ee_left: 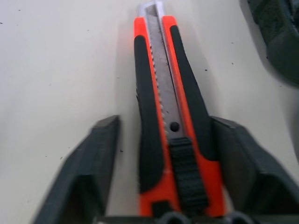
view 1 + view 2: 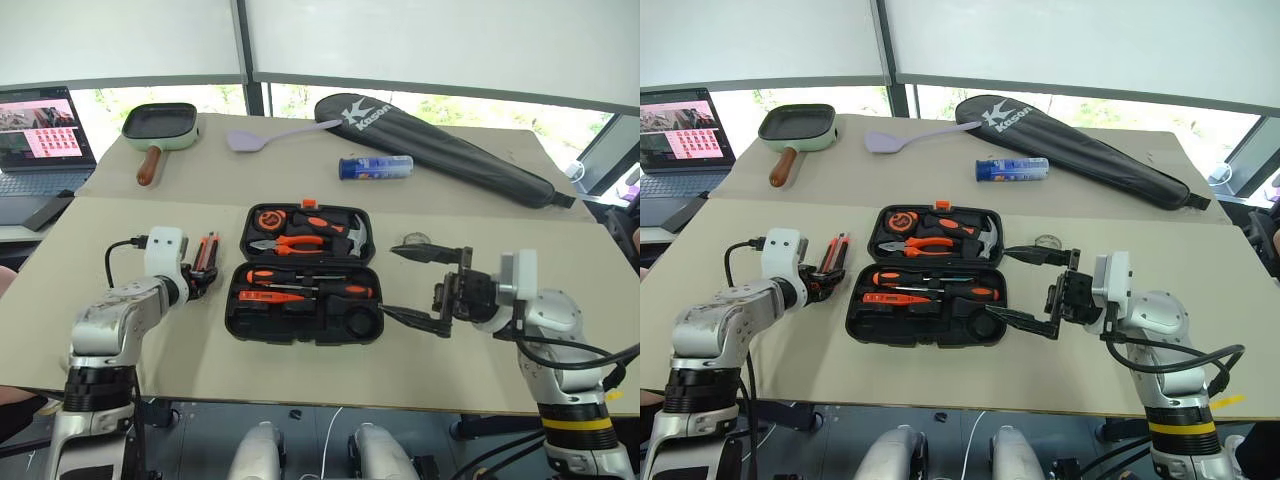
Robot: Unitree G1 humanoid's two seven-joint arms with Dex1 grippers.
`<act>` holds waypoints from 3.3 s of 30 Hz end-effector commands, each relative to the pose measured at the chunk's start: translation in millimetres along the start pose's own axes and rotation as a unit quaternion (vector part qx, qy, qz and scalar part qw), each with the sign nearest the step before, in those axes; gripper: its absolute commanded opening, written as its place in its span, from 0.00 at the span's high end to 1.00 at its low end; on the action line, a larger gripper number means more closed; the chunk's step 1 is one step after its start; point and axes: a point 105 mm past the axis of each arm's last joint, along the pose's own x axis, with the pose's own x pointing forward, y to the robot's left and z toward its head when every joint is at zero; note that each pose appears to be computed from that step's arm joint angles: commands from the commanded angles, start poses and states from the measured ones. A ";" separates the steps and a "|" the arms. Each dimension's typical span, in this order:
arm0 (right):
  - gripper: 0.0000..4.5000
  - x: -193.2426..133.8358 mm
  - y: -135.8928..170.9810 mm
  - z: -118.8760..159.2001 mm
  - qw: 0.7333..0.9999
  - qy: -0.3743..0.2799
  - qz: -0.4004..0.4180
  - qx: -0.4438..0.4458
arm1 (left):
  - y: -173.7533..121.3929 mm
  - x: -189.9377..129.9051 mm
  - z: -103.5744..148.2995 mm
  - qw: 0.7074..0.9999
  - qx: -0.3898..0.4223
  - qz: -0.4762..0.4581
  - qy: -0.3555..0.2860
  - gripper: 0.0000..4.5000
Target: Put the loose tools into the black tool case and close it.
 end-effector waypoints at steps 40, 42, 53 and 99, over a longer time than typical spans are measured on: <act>0.00 -14.6 30.3 1.9 0.991 0.089 0.069 0.071 | -120.4 -55.2 -3.1 0.681 0.514 -0.521 -0.012 0.61; 0.00 -13.6 30.5 2.0 0.991 0.087 0.068 0.074 | -119.5 -55.6 -5.1 0.681 0.514 -0.521 -0.010 0.61; 0.00 -10.2 31.1 -1.4 0.991 0.084 0.066 0.082 | -126.5 -61.4 22.5 0.722 0.436 -0.527 -0.104 0.12; 0.00 -28.3 8.4 -12.3 0.994 0.077 -0.026 0.073 | -129.0 -48.6 8.9 0.780 0.290 -0.511 -0.216 0.98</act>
